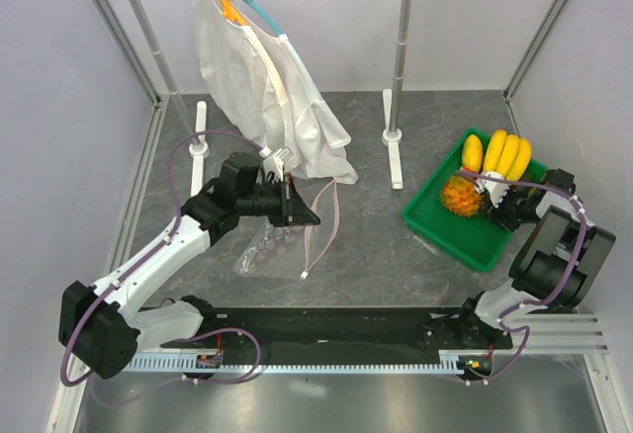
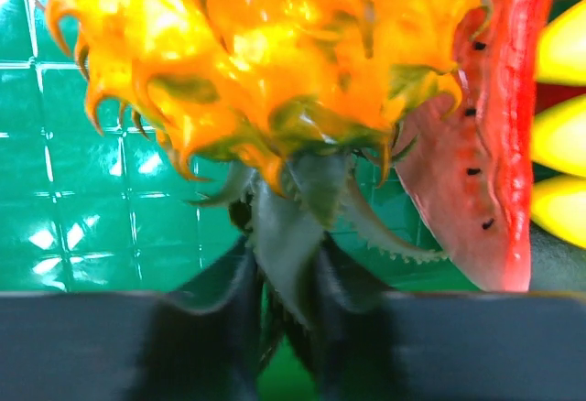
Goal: Place the food in the zip-top bag and seal the zipper
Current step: Pick up the fake fruit from the bin.
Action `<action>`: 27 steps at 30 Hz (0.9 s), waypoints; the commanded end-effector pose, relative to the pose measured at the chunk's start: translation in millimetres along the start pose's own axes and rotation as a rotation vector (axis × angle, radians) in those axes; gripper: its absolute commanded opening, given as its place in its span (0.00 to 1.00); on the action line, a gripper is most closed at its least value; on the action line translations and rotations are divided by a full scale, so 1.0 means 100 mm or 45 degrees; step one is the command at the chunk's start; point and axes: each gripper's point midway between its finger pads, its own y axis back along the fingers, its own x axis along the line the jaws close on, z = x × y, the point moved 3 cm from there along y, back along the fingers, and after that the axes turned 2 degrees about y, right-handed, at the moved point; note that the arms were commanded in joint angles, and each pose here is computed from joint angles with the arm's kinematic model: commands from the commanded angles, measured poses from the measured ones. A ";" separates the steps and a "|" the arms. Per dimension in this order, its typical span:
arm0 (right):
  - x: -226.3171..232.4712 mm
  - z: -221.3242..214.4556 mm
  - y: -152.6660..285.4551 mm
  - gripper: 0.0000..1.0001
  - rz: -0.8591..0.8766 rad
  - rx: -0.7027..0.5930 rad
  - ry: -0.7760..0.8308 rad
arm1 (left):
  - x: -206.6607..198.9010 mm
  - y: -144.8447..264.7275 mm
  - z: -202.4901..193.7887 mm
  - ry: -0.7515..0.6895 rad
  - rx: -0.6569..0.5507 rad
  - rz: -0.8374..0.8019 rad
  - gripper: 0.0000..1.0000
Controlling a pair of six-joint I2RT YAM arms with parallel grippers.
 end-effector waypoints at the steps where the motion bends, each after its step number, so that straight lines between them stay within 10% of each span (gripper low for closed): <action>1: -0.10 0.14 0.10 0.19 -0.083 -0.078 0.015 | -0.05 0.09 -0.03 -0.069 -0.003 -0.019 0.02; 4: -0.11 0.28 0.21 0.00 -0.074 -0.117 0.015 | -0.05 0.09 -0.02 -0.074 -0.007 -0.015 0.02; 14: -0.24 1.03 0.99 0.00 -0.162 -0.299 0.096 | -0.06 0.09 0.01 -0.056 -0.018 -0.004 0.02; 27: 0.84 3.08 1.74 0.00 0.133 -0.826 0.101 | 0.11 0.00 0.05 -0.072 -0.036 0.087 0.02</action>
